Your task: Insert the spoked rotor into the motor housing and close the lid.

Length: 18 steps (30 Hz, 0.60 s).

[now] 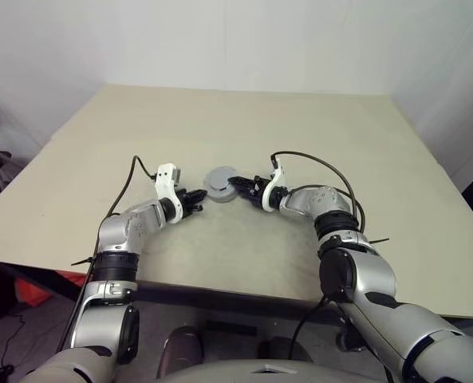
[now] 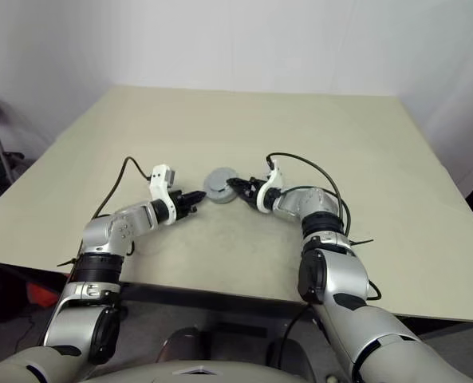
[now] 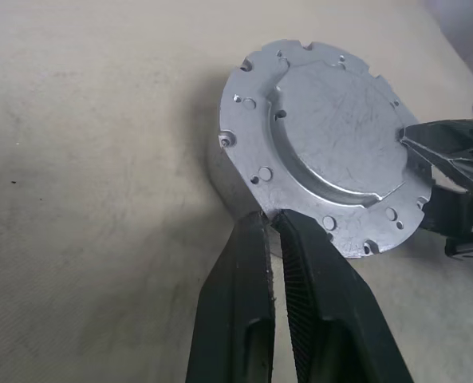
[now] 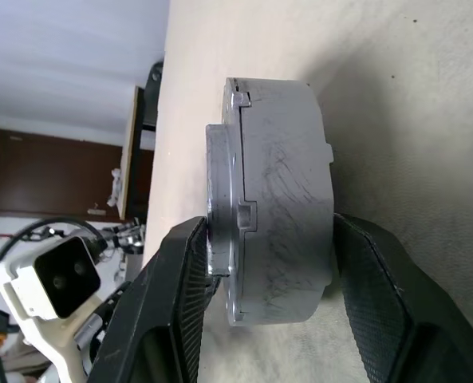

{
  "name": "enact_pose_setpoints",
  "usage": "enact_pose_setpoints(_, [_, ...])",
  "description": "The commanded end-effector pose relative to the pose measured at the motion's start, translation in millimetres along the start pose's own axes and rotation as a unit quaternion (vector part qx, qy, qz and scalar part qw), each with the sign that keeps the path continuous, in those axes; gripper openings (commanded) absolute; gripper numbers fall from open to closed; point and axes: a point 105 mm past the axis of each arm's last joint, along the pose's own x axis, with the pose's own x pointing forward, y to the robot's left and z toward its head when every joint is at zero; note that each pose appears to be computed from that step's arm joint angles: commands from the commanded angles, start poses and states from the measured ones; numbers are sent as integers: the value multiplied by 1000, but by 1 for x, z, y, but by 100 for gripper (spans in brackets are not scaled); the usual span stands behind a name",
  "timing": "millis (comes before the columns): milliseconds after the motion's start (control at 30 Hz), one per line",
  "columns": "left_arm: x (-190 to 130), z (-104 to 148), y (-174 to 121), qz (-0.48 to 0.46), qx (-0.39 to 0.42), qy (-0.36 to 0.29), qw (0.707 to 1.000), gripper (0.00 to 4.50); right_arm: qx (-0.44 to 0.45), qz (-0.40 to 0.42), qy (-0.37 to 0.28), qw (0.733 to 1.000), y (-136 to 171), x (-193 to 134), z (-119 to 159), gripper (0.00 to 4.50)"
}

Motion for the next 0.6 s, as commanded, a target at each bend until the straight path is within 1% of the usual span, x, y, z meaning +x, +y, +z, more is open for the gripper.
enact_pose_setpoints(33, [-15, 31, -3, -35, -41, -77, 996, 30, 38, 59, -15, 997, 30, 10, 6, 200])
enact_pose_setpoints(133, [-32, 52, 0, -53, -73, -132, 987, 30, 64, 63, -27, 996, 31, 10, 9, 200])
enact_pose_setpoints(233, [-44, 59, 9, -49, -97, -159, 981, 30, 81, 79, -36, 993, 36, 10, 12, 200])
enact_pose_setpoints(333, [-48, 58, 17, -34, -110, -164, 980, 30, 89, 95, -41, 991, 43, 10, 15, 200])
enact_pose_setpoints(433, [-52, 56, 23, -10, -98, -176, 980, 30, 92, 118, -42, 988, 58, 9, 20, 200])
enact_pose_setpoints(533, [-53, 51, 36, 28, -112, -182, 976, 30, 90, 144, -51, 984, 79, 7, 31, 200])
enact_pose_setpoints(600, [-53, 45, 37, 31, -116, -183, 976, 30, 87, 159, -56, 982, 93, 5, 39, 200])
